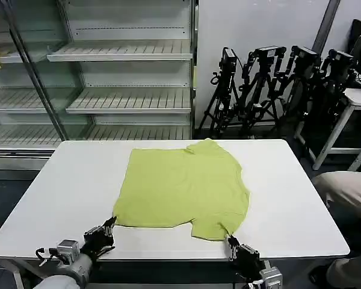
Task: Fold and organize the clothes.
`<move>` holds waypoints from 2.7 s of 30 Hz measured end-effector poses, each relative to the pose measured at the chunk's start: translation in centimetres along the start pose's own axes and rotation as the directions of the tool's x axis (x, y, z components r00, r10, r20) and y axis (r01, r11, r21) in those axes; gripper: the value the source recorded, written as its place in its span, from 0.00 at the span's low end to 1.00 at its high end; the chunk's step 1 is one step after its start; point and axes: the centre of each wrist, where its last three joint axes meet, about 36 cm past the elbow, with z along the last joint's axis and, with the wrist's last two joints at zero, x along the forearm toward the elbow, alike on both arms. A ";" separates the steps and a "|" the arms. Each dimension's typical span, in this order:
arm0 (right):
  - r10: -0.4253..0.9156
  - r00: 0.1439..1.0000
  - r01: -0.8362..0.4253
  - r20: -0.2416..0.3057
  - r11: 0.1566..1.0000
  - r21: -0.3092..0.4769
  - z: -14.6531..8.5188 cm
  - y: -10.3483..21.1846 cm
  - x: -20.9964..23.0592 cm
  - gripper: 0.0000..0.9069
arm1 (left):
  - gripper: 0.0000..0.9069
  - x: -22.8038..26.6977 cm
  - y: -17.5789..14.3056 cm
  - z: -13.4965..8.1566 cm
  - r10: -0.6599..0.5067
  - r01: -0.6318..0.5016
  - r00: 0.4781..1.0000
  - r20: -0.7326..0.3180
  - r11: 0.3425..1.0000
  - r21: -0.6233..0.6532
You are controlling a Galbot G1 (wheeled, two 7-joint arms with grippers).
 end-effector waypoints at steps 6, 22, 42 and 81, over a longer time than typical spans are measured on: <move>0.001 1.000 -0.001 0.028 1.000 0.001 -1.7 -0.9 -2.1 0.00 | 0.02 -2.0 0.1 -1.1 0.014 -0.014 0.999 0.031 1.000 0.012; 0.015 0.996 -0.018 0.086 0.999 0.033 -5.5 -3.0 -9.9 0.00 | 0.02 -8.2 1.1 -3.7 0.026 -0.028 0.998 0.059 0.999 0.035; 0.044 0.992 -0.053 0.118 0.996 0.072 -6.3 -4.5 -17.0 0.00 | 0.02 -13.3 2.4 -4.8 0.032 -0.033 0.999 0.029 0.999 0.034; 0.142 0.989 -0.144 0.032 0.988 0.062 -4.2 -6.5 -13.4 1.00 | 1.00 -10.9 1.4 -3.8 -0.010 0.011 0.999 0.048 0.999 -0.030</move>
